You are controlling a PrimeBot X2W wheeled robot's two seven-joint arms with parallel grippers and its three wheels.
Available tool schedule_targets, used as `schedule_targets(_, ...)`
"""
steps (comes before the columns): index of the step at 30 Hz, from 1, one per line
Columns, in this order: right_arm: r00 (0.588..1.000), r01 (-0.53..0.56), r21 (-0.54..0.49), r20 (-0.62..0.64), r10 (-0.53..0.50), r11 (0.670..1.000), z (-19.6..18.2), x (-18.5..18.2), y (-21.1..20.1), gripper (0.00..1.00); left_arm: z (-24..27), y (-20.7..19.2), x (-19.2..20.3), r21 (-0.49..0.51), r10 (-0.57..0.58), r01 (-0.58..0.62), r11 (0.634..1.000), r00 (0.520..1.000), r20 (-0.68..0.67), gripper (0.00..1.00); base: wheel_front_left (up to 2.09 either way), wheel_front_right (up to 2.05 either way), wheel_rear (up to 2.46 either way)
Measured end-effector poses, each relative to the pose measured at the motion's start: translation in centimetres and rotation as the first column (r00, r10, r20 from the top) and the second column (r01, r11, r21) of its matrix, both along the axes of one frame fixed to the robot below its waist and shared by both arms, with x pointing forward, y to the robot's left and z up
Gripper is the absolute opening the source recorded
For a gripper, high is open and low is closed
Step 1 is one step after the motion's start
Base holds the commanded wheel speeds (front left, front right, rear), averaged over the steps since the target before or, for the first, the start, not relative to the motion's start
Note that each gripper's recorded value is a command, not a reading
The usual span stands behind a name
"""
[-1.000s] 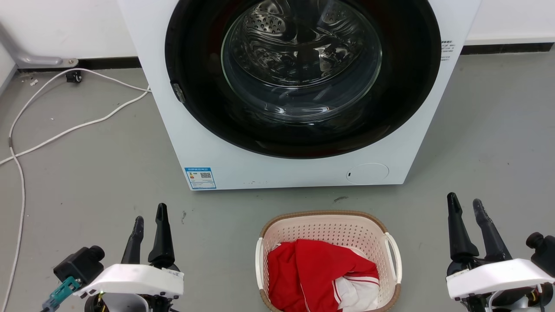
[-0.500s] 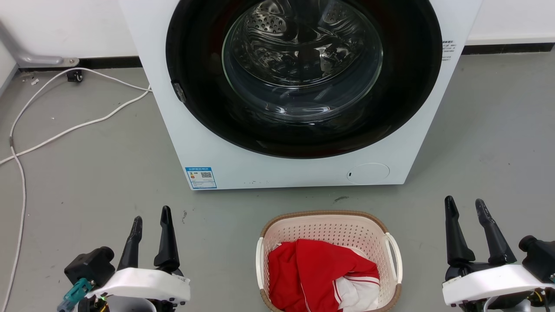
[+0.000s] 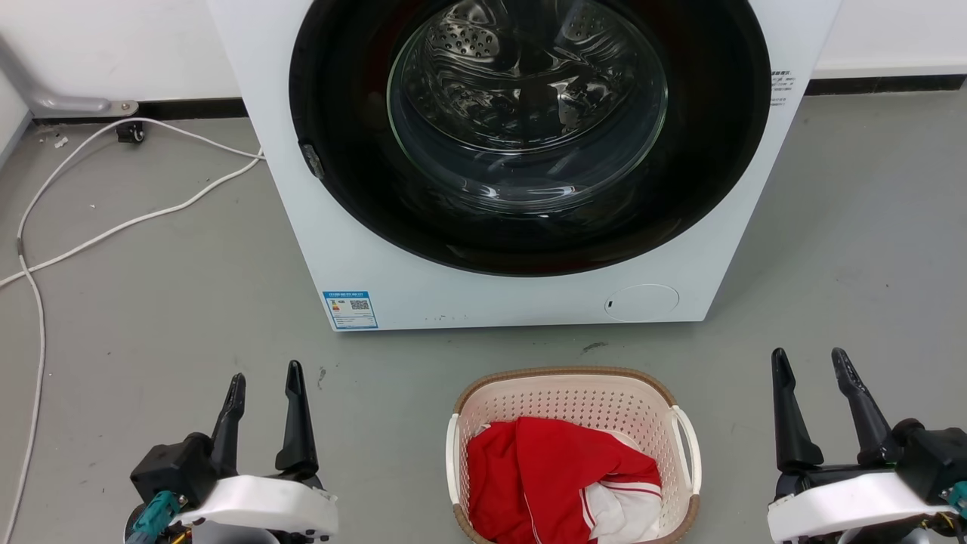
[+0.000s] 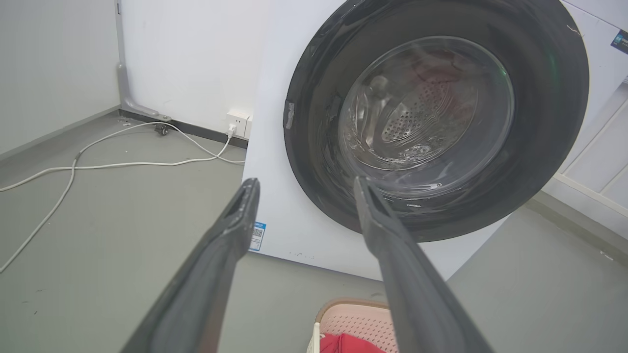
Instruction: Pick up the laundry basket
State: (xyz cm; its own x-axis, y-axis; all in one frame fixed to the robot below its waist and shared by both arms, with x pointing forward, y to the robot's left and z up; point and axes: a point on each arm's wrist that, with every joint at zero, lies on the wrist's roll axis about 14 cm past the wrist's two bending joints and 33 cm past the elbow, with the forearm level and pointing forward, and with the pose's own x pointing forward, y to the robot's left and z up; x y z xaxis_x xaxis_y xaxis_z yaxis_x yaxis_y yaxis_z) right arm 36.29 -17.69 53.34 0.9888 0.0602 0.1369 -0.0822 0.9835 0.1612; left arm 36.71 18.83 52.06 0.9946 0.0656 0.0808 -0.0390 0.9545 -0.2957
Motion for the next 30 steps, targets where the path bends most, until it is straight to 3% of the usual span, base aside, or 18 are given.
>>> schedule_targets(30, 0.998, -0.005, -0.227, 0.063, 0.019, 0.974, 0.89, -0.55, 0.65, 1.00, 0.35, -0.49, -0.67, 0.224, -0.011, 0.002, 0.975, 0.999, 0.037, 1.00, 0.00, 0.00, 0.00)
